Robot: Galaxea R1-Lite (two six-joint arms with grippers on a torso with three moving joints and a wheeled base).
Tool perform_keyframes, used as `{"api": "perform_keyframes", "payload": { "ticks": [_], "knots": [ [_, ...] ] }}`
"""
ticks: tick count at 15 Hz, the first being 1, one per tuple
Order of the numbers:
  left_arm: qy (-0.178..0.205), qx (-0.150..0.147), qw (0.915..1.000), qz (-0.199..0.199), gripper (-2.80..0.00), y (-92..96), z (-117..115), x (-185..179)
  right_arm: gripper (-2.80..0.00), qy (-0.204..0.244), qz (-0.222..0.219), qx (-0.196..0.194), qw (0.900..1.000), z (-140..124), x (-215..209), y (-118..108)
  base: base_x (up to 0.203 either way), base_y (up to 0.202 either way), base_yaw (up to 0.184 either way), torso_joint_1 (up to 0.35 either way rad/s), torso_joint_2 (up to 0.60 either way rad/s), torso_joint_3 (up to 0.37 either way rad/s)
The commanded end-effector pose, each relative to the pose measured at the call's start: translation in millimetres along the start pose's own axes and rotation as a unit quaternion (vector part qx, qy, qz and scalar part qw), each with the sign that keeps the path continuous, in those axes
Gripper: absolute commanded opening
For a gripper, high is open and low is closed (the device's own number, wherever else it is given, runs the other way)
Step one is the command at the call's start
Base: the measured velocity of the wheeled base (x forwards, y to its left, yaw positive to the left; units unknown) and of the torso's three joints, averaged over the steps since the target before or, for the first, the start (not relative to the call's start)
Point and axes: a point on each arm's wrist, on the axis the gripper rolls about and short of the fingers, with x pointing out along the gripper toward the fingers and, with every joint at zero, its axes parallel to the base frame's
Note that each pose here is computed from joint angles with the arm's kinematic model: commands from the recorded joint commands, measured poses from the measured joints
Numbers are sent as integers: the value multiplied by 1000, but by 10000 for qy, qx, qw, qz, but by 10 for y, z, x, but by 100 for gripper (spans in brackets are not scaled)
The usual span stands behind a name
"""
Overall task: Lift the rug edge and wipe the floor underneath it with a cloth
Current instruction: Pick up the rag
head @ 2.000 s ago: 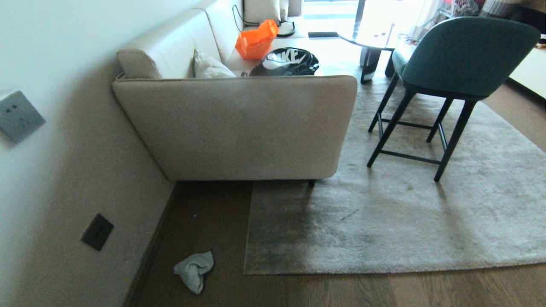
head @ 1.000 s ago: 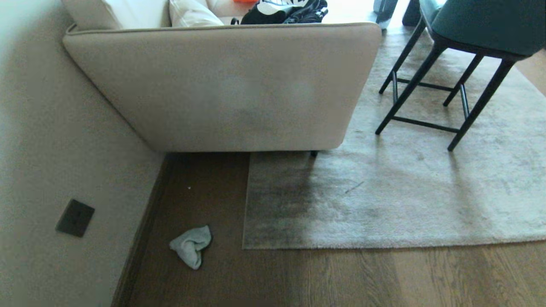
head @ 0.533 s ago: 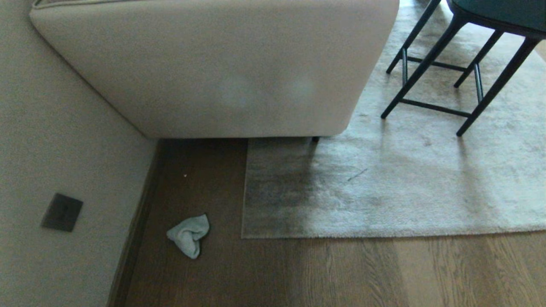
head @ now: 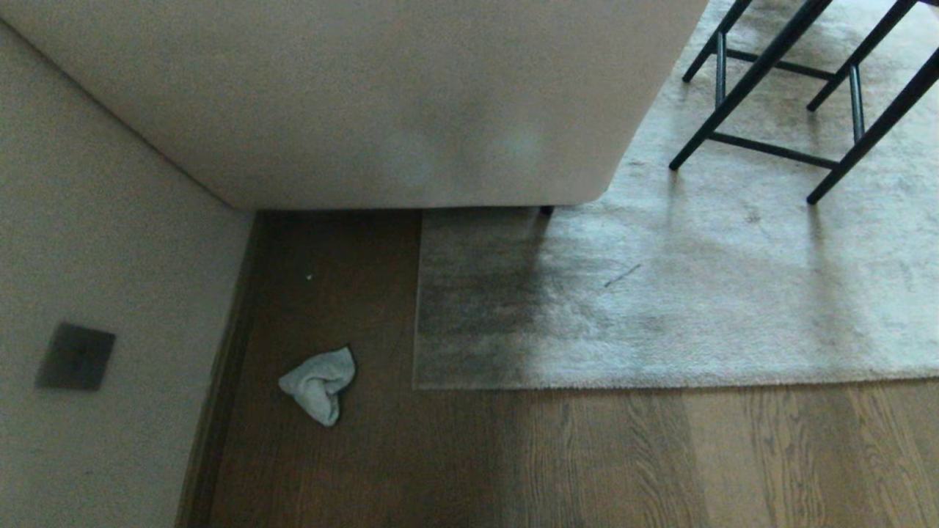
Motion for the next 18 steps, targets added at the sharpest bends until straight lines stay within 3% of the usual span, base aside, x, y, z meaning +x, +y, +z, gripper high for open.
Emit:
{"api": "perform_keyframes", "payload": {
  "ticks": [1,18],
  "knots": [
    [0,-2,10000,2,-280,0,0,0,-280,0,2,2,10000,0,0,0,0,0,0,6,2,-188],
    [0,-18,10000,2,-280,0,0,0,-280,0,2,2,10000,0,0,0,0,0,0,3,3,-198]
  ]
}}
